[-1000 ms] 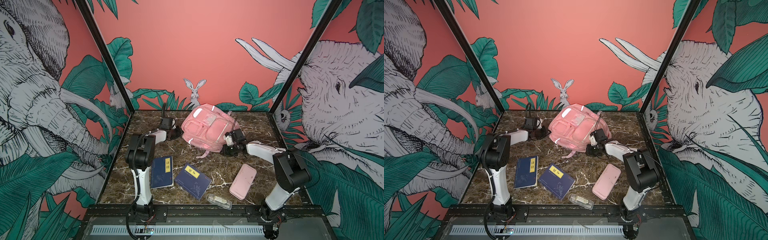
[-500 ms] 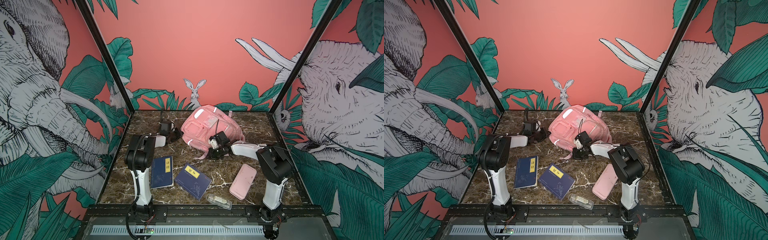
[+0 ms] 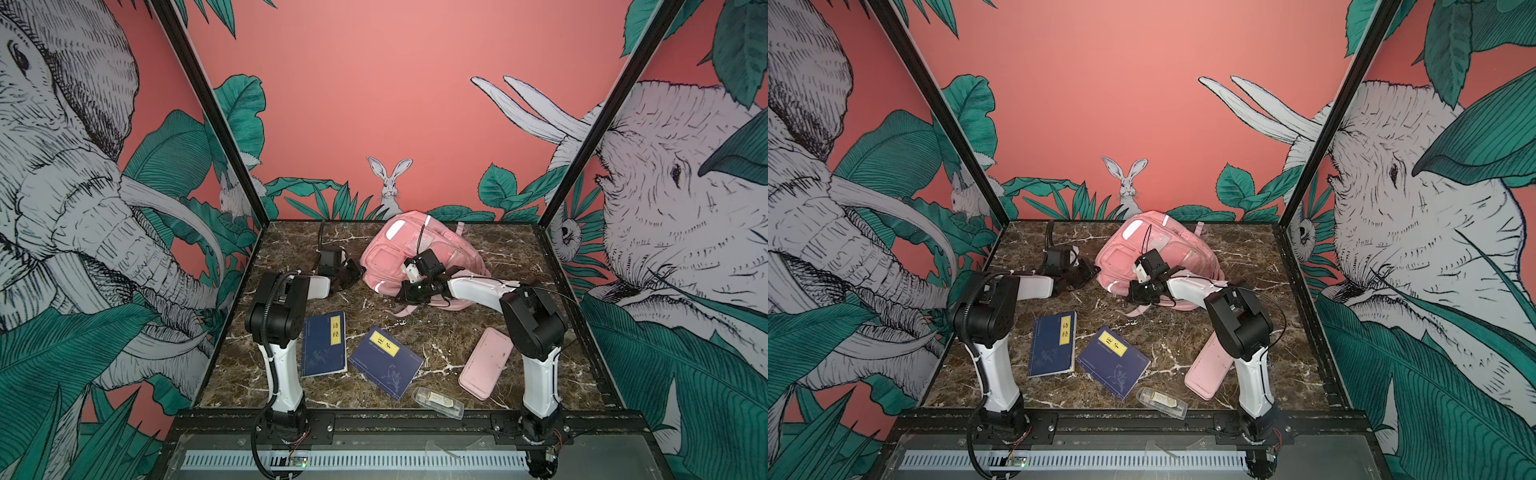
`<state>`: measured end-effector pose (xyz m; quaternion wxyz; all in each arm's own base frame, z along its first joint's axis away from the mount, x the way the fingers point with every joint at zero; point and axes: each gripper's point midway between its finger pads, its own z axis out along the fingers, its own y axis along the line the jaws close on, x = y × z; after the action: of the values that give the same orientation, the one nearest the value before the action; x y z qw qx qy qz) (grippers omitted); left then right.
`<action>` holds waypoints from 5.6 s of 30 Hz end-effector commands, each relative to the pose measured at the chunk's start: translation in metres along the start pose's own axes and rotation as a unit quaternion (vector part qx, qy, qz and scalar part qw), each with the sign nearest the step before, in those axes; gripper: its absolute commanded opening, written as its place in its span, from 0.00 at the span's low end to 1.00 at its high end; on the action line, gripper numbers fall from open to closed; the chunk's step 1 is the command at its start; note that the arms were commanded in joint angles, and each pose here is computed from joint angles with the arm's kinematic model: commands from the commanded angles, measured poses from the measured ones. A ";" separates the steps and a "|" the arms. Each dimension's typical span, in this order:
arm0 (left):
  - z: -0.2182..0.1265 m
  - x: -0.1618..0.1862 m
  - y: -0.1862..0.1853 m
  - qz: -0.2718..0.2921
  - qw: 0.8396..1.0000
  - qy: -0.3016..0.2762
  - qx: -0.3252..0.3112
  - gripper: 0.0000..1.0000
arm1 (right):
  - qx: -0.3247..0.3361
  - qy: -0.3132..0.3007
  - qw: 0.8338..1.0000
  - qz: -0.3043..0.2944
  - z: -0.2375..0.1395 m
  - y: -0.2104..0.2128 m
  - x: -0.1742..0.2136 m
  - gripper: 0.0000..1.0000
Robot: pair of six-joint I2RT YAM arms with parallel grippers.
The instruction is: Pack the student bag
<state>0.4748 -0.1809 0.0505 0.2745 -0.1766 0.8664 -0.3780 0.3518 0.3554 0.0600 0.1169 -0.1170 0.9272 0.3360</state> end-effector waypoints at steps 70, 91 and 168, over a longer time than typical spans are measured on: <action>-0.220 0.310 0.026 0.053 0.933 0.331 -0.133 0.74 | 0.005 0.087 0.974 -0.211 -0.029 0.026 0.153 0.68; -0.135 0.243 0.021 0.086 0.952 0.265 -0.128 0.65 | 0.048 0.067 0.989 -0.119 -0.015 0.004 0.158 0.50; -0.162 0.156 -0.223 0.202 0.882 0.230 0.360 0.00 | -0.120 -0.225 0.964 -0.071 -0.180 0.048 0.043 0.80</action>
<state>0.2754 -0.3057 0.2125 0.1674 0.1675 0.7826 -0.5757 0.2622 0.2660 0.1942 0.3177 -0.1258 0.8376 0.4261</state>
